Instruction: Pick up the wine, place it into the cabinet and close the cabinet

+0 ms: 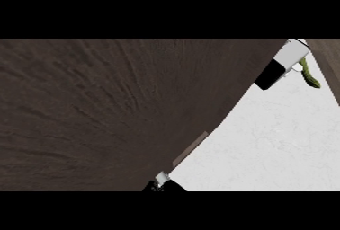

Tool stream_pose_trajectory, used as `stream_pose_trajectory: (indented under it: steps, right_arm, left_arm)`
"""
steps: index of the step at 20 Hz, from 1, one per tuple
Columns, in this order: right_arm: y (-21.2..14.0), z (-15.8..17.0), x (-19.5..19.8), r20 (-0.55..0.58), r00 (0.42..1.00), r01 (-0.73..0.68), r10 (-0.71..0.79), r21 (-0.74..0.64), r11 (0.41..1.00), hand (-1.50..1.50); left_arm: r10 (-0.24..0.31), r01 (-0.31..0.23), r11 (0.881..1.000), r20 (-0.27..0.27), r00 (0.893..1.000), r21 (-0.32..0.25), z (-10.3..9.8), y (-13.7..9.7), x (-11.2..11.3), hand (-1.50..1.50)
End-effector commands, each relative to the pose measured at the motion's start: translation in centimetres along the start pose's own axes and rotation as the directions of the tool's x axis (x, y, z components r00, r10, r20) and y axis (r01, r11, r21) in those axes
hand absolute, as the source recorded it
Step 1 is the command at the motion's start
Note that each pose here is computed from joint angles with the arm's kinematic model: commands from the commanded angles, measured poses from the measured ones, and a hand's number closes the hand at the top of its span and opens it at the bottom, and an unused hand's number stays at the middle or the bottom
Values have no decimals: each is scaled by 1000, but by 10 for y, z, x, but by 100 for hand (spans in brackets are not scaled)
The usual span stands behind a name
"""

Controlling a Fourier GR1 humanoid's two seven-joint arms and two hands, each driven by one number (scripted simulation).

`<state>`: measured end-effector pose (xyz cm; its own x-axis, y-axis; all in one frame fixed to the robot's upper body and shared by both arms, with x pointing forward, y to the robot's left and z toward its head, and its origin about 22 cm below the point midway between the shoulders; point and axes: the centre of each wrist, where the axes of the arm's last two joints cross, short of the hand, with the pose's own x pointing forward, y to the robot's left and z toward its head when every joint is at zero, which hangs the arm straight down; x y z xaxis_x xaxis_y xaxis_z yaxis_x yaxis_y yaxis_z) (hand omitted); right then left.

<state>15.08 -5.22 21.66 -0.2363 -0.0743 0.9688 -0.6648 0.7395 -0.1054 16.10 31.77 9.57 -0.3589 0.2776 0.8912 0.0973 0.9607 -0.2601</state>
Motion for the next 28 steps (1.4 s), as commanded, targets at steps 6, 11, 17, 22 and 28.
stream_pose_trajectory:
  steps: [6,11,17,22,28]
  right_arm:
    - [2,-111,25,39,999,-22,25,-74,997,150]
    - [-27,-153,37,62,981,-174,182,-119,978,150]
    - [-53,-178,4,1,980,-194,198,-189,963,150]
    - [-87,-195,-18,-30,983,-185,183,-191,964,150]
    - [-122,-202,-25,-36,978,-209,206,-228,951,150]
  left_arm:
    - [13,-13,1000,13,1000,16,-3,-8,-14,-150]
    - [9,-9,1000,3,1000,24,-6,5,-8,-150]
    - [-4,4,1000,2,1000,31,6,3,-15,-150]
    - [-23,23,999,13,1000,41,-16,0,-6,-150]
    - [-19,18,1000,26,999,26,-24,-4,-12,-150]
